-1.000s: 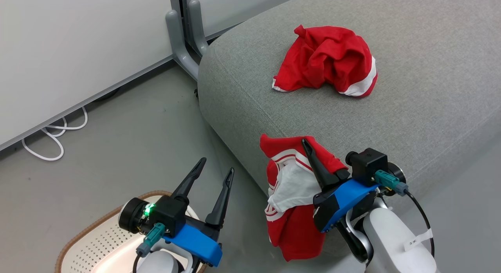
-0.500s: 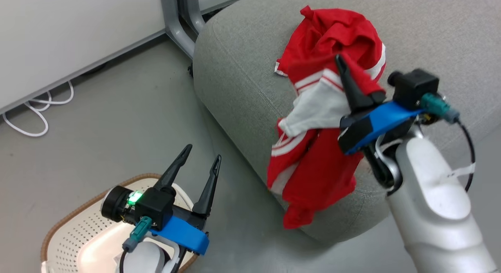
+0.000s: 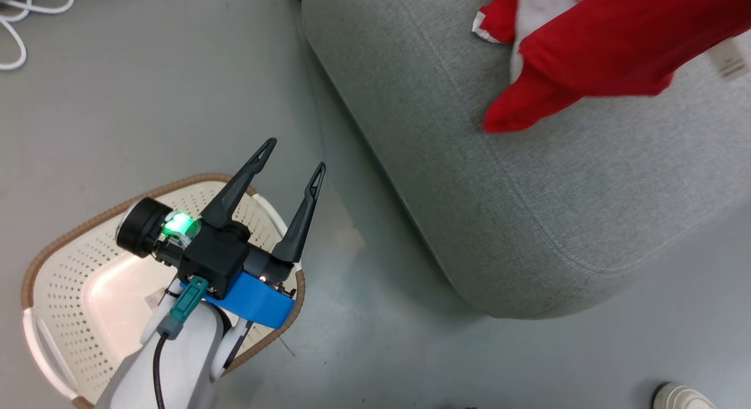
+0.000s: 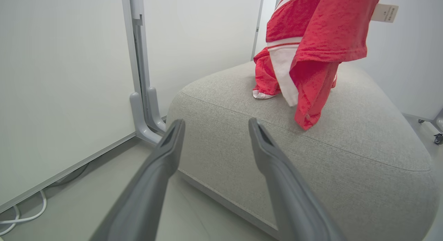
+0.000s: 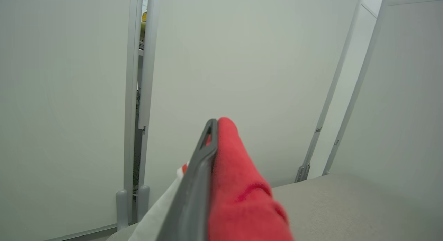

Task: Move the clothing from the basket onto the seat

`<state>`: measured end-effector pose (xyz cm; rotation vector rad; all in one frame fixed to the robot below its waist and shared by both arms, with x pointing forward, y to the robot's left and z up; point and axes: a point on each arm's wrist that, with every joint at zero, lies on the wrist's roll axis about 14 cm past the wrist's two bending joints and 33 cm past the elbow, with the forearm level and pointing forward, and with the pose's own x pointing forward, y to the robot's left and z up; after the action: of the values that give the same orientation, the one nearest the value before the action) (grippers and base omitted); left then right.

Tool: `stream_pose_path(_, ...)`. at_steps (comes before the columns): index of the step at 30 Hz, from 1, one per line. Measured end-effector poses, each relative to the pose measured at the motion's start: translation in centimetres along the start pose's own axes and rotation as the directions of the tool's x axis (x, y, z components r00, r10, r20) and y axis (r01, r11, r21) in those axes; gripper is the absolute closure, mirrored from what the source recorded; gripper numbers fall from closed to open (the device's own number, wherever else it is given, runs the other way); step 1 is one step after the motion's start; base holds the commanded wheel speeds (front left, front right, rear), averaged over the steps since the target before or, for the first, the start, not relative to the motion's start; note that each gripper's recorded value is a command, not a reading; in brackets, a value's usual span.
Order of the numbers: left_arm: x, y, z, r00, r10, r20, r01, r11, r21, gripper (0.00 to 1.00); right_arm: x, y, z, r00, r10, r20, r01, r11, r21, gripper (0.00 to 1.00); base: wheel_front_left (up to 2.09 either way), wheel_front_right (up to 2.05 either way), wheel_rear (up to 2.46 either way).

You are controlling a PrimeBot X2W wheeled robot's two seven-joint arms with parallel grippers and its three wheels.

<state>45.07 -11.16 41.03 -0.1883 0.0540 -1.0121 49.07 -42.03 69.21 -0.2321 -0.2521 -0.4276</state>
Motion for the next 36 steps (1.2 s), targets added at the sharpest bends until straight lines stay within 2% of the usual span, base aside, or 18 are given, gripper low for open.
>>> stream_pose_path(4,-0.1,1.5,-0.9,1.0,0.014,0.004,-0.014,1.0,-0.005,0.0,1.8,-2.2,0.6,0.997,-0.066,0.049,0.068,0.997,-0.039,1.0,0.0,0.0,0.0)
stream_pose_path(7,-0.1,3.3,-1.6,0.999,0.032,0.011,-0.032,0.999,0.004,0.0,2.8,-3.7,-1.2,0.992,-0.12,0.041,0.122,0.99,-0.066,1.0,0.0,0.0,0.0)
stream_pose_path(10,-0.5,4.6,-2.7,0.999,0.048,0.009,-0.048,0.999,-0.001,0.0,3.1,-4.4,-5.2,0.987,-0.159,-0.027,0.156,0.984,-0.082,1.0,0.0,0.0,0.0)
stream_pose_path(14,-1.0,5.7,-4.2,0.998,0.066,-0.002,-0.066,0.998,-0.01,0.0,2.0,-3.9,-12.9,0.967,-0.185,-0.175,0.174,0.982,-0.078,1.0,0.0,0.0,0.0)
stream_pose_path(20,-1.8,6.4,-5.8,0.996,0.085,-0.02,-0.086,0.996,-0.033,0.0,-0.7,-1.2,-22.4,0.92,-0.182,-0.346,0.183,0.983,-0.028,1.0,0.0,0.0,0.0)
stream_pose_path(22,-2.1,6.5,-6.1,0.996,0.089,-0.028,-0.09,0.995,-0.036,0.0,-1.7,-0.3,-24.5,0.904,-0.171,-0.392,0.177,0.984,-0.02,1.0,0.0,0.0,0.0)
stream_pose_path(26,-2.5,6.8,-6.1,0.994,0.105,-0.034,-0.107,0.994,-0.032,0.0,-2.0,0.4,-25.8,0.896,-0.156,-0.416,0.159,0.987,-0.027,0.98,0.0,0.0,0.0)
stream_pose_path(27,-2.6,6.9,-6.1,0.993,0.11,-0.034,-0.111,0.993,-0.03,0.0,-2.0,0.5,-25.9,0.895,-0.152,-0.42,0.155,0.988,-0.029,0.68,0.0,0.0,0.0)
stream_pose_path(28,-2.6,6.9,-6.0,0.993,0.113,-0.033,-0.114,0.993,-0.031,0.0,-1.9,0.6,-26.0,0.896,-0.15,-0.419,0.15,0.988,-0.032,0.49,0.0,0.0,0.0)
stream_pose_path(29,-2.7,7.0,-5.9,0.993,0.116,-0.033,-0.117,0.993,-0.034,0.0,-1.9,0.6,-26.0,0.896,-0.148,-0.419,0.147,0.988,-0.034,0.04,0.0,0.0,0.0)
stream_pose_path(30,-2.7,7.0,-5.9,0.992,0.119,-0.033,-0.121,0.992,-0.034,0.0,-1.9,0.6,-26.1,0.895,-0.148,-0.42,0.145,0.989,-0.038,0.0,0.0,0.0,0.0)
stream_pose_path(36,-2.9,7.2,-5.5,0.99,0.135,-0.033,-0.136,0.99,-0.035,0.0,-2.4,0.9,-26.8,0.884,-0.142,-0.446,0.141,0.989,-0.035,0.0,0.0,0.0,0.0)
